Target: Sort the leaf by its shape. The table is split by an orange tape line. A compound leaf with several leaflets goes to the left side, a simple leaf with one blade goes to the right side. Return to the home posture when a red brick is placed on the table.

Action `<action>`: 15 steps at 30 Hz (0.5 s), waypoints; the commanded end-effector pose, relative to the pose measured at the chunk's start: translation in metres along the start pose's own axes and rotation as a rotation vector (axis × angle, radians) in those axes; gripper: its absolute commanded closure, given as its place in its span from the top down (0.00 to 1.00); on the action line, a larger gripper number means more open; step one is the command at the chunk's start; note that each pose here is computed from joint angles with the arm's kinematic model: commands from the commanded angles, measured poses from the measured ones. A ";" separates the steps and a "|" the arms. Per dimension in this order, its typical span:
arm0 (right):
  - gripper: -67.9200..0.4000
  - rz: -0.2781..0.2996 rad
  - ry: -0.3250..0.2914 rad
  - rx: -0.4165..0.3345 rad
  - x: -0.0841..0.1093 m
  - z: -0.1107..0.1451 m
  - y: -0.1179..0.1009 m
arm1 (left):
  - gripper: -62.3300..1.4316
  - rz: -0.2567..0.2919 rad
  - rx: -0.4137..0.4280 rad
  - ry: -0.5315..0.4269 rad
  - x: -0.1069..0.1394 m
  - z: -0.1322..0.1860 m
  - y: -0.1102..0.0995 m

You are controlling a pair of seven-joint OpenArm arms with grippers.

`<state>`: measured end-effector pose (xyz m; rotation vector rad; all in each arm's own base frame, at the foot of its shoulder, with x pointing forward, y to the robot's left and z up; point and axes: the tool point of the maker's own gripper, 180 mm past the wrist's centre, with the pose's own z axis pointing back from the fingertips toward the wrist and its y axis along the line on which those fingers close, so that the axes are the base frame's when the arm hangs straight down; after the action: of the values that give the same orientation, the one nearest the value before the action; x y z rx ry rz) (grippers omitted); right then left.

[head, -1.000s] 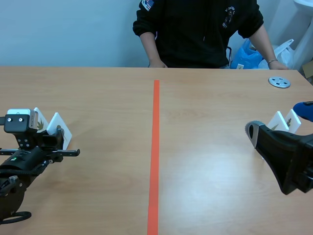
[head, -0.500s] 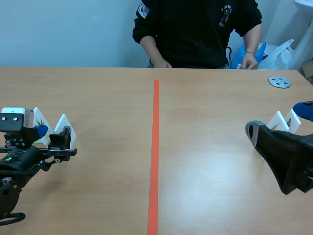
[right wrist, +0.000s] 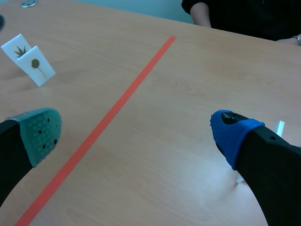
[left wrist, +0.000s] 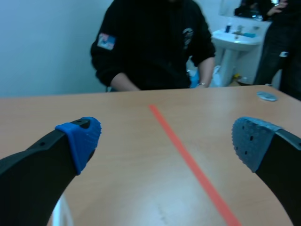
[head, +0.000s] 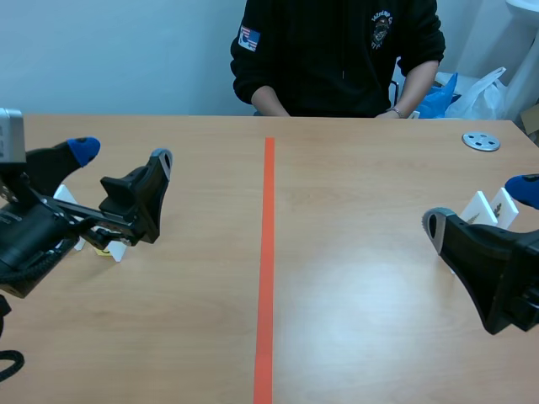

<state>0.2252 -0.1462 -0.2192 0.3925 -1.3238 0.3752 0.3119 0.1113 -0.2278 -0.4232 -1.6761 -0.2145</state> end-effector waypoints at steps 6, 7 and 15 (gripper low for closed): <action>1.00 0.000 -0.039 -0.006 0.010 -0.001 -0.003 | 1.00 0.003 -0.131 0.020 0.032 0.019 -0.042; 1.00 0.000 -0.039 -0.006 0.010 -0.001 -0.003 | 1.00 0.009 -0.150 0.027 0.035 0.023 -0.049; 1.00 0.008 -0.041 -0.007 0.011 0.000 -0.005 | 1.00 0.076 -0.216 0.138 0.037 0.057 -0.084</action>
<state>0.2251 -0.1462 -0.2189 0.3935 -1.3244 0.3774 0.2221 0.0594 -0.1955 -0.6192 -1.4849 -0.3697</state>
